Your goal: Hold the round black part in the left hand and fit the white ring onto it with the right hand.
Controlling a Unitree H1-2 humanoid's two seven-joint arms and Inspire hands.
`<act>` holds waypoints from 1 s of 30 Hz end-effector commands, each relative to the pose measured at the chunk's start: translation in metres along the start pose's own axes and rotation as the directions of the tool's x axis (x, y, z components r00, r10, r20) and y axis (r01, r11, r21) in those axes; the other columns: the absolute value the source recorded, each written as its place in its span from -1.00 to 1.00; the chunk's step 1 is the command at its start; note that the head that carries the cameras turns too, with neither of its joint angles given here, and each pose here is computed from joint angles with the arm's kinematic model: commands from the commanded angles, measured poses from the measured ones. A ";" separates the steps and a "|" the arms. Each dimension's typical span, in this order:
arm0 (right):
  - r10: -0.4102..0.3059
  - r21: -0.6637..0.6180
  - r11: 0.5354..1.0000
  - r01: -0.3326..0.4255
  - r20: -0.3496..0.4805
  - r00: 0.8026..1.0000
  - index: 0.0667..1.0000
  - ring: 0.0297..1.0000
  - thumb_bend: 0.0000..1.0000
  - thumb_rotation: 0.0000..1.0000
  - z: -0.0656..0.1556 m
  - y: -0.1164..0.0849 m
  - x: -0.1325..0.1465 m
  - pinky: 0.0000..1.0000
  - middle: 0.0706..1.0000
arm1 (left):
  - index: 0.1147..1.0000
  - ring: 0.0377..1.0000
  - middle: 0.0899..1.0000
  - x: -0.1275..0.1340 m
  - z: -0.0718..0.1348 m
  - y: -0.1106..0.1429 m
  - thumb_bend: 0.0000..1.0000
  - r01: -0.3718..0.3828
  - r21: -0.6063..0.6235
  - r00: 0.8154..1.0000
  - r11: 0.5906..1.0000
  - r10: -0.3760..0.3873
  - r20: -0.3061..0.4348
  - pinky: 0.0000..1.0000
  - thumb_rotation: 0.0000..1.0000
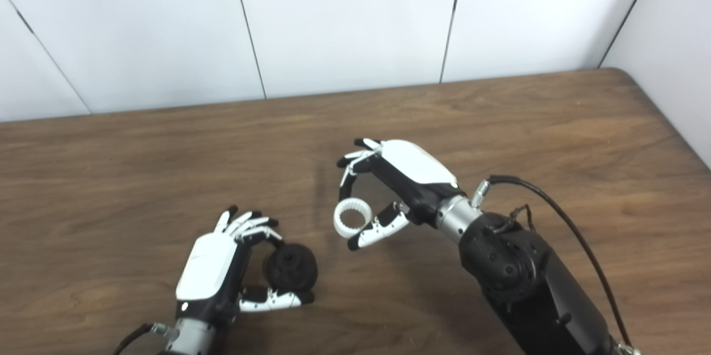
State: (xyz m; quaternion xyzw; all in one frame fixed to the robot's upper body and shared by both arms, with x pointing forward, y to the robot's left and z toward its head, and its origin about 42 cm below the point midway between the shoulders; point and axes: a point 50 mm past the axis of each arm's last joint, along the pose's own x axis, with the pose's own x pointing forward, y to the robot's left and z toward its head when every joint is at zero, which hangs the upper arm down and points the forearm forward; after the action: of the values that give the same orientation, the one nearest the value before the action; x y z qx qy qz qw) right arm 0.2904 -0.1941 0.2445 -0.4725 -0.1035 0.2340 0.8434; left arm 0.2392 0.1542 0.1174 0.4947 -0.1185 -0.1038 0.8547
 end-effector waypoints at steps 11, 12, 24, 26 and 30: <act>-0.020 -0.002 1.000 0.021 0.155 0.988 -0.11 0.98 0.04 -0.72 0.042 -0.008 0.008 1.00 0.66 | -0.17 0.76 0.52 0.010 0.012 -0.006 0.05 0.003 0.020 1.000 1.000 -0.003 -0.004 1.00 -0.89; -0.016 -0.002 1.000 0.017 0.159 0.987 -0.11 0.99 0.04 -0.72 0.043 -0.006 0.010 1.00 0.66 | -0.17 0.76 0.52 0.010 0.013 -0.006 0.05 0.004 0.020 1.000 1.000 -0.003 -0.005 1.00 -0.89; 0.040 -0.019 0.999 -0.038 0.176 0.984 -0.11 0.97 0.04 -0.72 0.045 0.008 0.018 1.00 0.65 | -0.17 0.76 0.52 0.015 0.022 -0.008 0.05 0.003 0.007 1.000 1.000 -0.003 -0.016 1.00 -0.89; 0.052 -0.027 0.999 -0.048 0.173 0.984 -0.11 0.97 0.04 -0.72 0.045 0.010 0.019 1.00 0.65 | -0.17 0.76 0.53 0.015 0.022 -0.007 0.05 0.003 0.005 1.000 1.000 -0.003 -0.017 1.00 -0.89; 0.068 -0.035 0.997 -0.063 0.165 0.984 -0.11 0.98 0.04 -0.72 0.043 0.014 0.022 1.00 0.64 | -0.17 0.75 0.52 0.015 0.023 -0.007 0.05 0.000 0.011 1.000 1.000 0.000 -0.015 1.00 -0.89</act>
State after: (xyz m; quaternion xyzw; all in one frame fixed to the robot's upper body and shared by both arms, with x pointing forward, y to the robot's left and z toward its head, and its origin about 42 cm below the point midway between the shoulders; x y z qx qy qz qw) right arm 0.2860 -0.1487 0.2407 -0.4594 -0.1234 0.3030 0.8257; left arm 0.2443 0.1302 0.1205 0.4946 -0.1074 -0.0970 0.8570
